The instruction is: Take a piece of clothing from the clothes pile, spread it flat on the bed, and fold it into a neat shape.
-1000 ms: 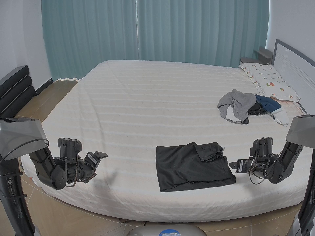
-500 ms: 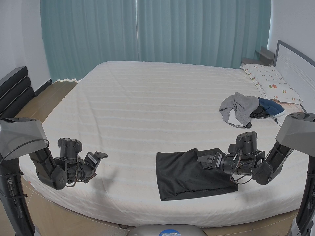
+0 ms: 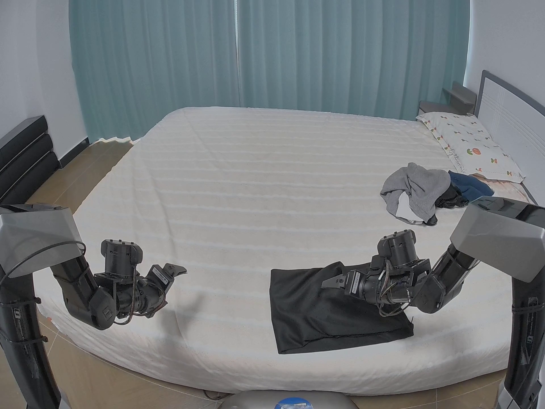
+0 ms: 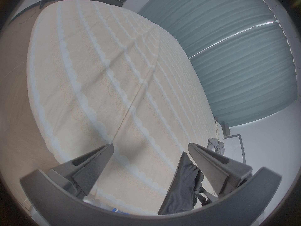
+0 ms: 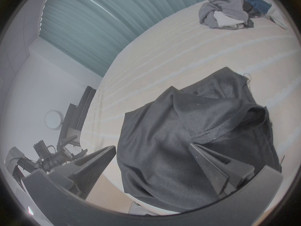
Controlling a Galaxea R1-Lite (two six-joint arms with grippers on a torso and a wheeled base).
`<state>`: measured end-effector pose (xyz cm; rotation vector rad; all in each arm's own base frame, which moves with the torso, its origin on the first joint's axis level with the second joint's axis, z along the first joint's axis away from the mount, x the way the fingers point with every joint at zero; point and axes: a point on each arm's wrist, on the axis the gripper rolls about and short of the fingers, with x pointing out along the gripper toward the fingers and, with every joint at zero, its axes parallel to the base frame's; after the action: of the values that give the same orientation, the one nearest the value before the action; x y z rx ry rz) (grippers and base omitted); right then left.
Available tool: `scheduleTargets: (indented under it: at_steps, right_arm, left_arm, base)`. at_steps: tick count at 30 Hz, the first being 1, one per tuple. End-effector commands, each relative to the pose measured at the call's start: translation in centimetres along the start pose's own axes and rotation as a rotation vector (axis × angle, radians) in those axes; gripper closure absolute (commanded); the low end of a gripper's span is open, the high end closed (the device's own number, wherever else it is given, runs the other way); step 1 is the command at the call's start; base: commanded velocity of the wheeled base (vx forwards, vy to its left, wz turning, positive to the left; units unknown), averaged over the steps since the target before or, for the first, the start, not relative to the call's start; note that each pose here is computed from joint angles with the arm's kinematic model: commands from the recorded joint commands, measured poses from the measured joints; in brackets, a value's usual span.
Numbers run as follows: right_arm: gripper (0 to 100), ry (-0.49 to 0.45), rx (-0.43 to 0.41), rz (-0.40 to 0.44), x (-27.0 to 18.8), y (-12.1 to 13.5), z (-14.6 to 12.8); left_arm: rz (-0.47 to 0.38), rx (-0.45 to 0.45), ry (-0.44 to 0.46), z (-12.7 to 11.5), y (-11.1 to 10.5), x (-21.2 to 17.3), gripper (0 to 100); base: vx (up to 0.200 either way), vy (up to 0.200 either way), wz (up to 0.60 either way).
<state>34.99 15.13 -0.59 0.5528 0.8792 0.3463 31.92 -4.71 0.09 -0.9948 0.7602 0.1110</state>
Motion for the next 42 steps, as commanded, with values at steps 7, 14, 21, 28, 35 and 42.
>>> scheduleTargets:
  at_steps: [7,14,21,28,35,42]
  right_arm:
    - [0,0.009,-0.019,-0.05,2.8,-0.6,-1.1]
    - [0,-0.174,0.012,-0.143,3.0,-1.9,2.8]
    - [0,-0.342,0.046,-0.152,3.0,-4.1,5.8]
    - [0,-0.386,0.076,-0.125,1.1,-6.1,7.9]
    - [0,-0.361,0.082,-0.048,0.1,-7.8,8.2]
    - [0,-0.324,0.07,-0.057,0.7,-8.9,7.5]
  left_arm:
    - [0.002,-0.001,0.001,0.0,0.1,0.1,0]
    - [0.001,0.0,0.001,0.0,0.0,0.1,0]
    - [0.004,-0.001,0.001,0.0,0.1,0.1,0]
    - [0.02,0.003,-0.017,-0.2,0.1,0.4,0]
    - [0.019,0.004,-0.017,-0.2,0.1,0.4,0]
    - [0.019,0.004,-0.017,-0.2,0.1,0.4,0]
  base:
    - [0.0,0.0,0.0]
    - [0.0,0.0,0.0]
    - [0.0,0.0,0.0]
    - [0.0,0.0,0.0]
    - [0.0,0.0,0.0]
    - [0.0,0.0,0.0]
